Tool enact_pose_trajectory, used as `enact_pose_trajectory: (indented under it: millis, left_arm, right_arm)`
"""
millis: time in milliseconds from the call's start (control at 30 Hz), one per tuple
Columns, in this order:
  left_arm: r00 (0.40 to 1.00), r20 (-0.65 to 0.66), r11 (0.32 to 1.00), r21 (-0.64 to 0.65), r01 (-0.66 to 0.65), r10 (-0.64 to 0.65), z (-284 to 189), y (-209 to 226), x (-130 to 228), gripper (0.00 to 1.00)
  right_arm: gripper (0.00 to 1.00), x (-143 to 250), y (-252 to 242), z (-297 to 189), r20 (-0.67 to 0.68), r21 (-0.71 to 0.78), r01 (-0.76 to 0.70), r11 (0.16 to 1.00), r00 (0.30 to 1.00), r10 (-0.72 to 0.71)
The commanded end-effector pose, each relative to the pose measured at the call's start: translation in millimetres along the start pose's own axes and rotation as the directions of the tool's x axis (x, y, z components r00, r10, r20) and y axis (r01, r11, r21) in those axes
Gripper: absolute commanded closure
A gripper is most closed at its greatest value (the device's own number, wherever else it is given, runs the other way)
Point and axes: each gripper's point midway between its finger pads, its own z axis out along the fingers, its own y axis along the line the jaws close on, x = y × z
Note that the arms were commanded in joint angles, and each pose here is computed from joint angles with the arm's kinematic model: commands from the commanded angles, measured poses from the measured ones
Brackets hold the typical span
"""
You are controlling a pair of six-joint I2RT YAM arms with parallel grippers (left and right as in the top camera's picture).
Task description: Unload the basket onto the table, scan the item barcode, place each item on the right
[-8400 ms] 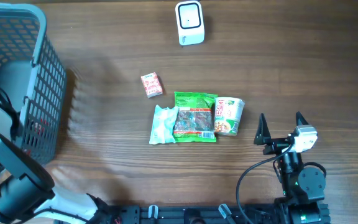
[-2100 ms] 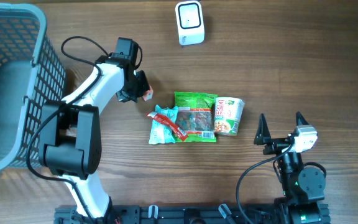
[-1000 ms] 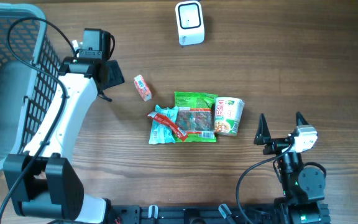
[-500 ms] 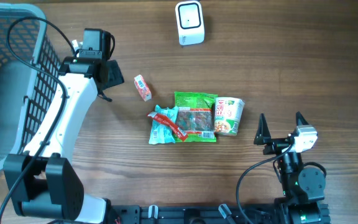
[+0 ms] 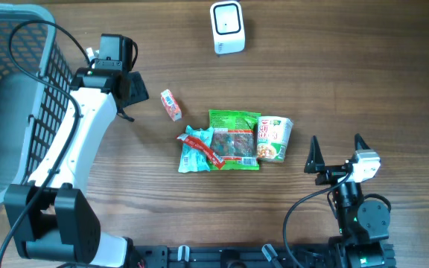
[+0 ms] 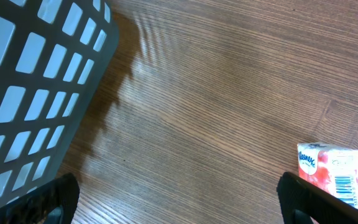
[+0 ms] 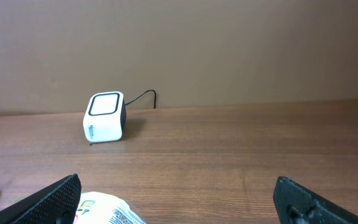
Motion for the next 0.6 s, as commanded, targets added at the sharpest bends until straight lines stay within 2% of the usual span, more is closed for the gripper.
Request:
enact_pose_trajectory:
  millis: [0,400,567]
  left_arm:
    - [1.000,0.012,1.000,-0.018,-0.008,0.008,-1,5,-2,0.00]
    - [1.000,0.012,1.000,-0.018,-0.008,0.008,-1,5,-2,0.00]
    - [1.000,0.012,1.000,-0.018,-0.008,0.008,-1,5,-2,0.00]
  right_arm:
    - [0.00,-1,1,0,0.005,-0.008,0.004,1.000,1.000,-0.003]
    - [0.00,-3,7,-2,-0.009,-0.039,-0.052,0.998,0.999,0.051]
    - [0.00,-39,7,-11,0.019,-0.032,-0.052,0.998,0.998,0.053]
